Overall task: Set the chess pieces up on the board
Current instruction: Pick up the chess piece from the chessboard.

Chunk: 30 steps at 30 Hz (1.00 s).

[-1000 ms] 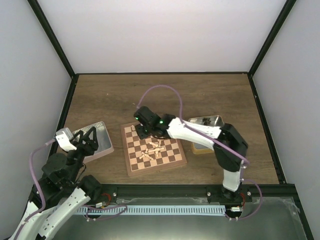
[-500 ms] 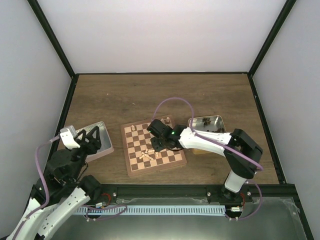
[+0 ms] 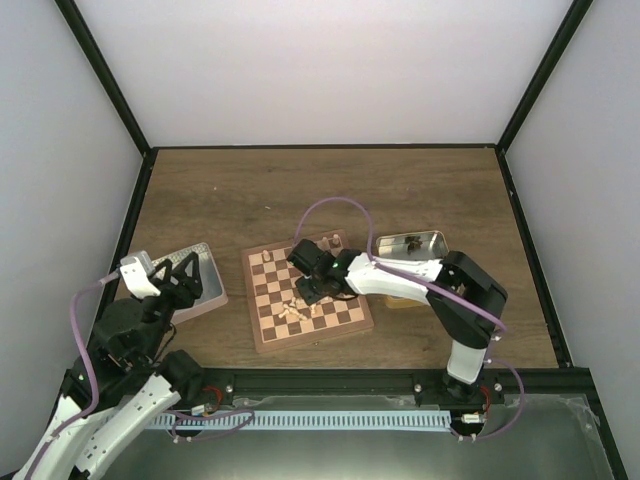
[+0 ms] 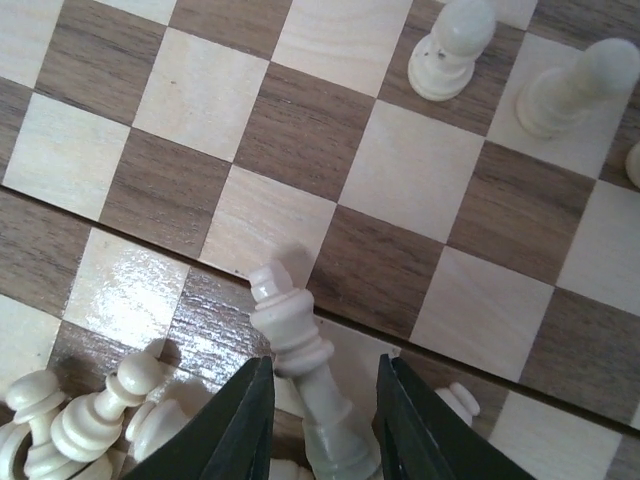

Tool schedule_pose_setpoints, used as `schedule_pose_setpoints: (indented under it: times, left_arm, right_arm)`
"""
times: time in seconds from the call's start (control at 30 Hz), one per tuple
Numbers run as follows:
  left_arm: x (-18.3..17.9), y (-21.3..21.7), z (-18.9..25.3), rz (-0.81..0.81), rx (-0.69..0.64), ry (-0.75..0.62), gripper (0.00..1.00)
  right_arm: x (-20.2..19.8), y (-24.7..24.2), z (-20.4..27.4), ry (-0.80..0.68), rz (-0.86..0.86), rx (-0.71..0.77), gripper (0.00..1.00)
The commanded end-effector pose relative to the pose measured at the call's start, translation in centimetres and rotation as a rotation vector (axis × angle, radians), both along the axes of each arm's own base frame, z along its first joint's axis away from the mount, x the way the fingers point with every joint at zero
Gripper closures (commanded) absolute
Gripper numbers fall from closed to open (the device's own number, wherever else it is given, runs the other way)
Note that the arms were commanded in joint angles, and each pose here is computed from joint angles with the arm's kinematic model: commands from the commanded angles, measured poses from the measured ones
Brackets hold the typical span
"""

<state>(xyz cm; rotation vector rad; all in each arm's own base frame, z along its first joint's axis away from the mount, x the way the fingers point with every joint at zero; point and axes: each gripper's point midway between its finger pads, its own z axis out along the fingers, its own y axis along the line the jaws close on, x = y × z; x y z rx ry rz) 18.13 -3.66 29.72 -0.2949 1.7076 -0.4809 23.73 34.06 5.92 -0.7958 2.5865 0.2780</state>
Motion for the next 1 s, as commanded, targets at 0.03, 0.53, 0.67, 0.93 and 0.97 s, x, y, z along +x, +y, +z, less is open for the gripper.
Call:
schedule_pose_setpoints:
  times: [0.03, 0.53, 0.67, 0.93, 0.97]
  left_arm:
    - [0.1, 0.1, -0.2, 0.012, 0.015, 0.005, 0.25]
    - [0.3, -1.5, 0.1, -0.070, 0.013, -0.004, 0.25]
    - [0.5, -3.9, -0.3, -0.174, -0.033, 0.023, 0.25]
    - [1.0, -10.0, -4.4, -0.383, -0.293, 0.172, 0.25]
    - [1.1, -10.6, -5.1, -0.401, -0.319, 0.191, 0.25]
  right_arm:
    - [0.9, 1.7, 0.4, -0.041, 0.052, 0.014, 0.70]
    - [1.1, 2.0, 0.2, -0.134, 0.079, 0.111, 0.96]
    - [1.2, 2.3, 2.8, -0.219, 0.089, 0.230, 0.96]
    - [0.6, 3.1, 8.4, -0.340, 0.096, 0.512, 0.96]
    - [0.5, 3.2, 8.9, -0.347, 0.100, 0.543, 0.96]
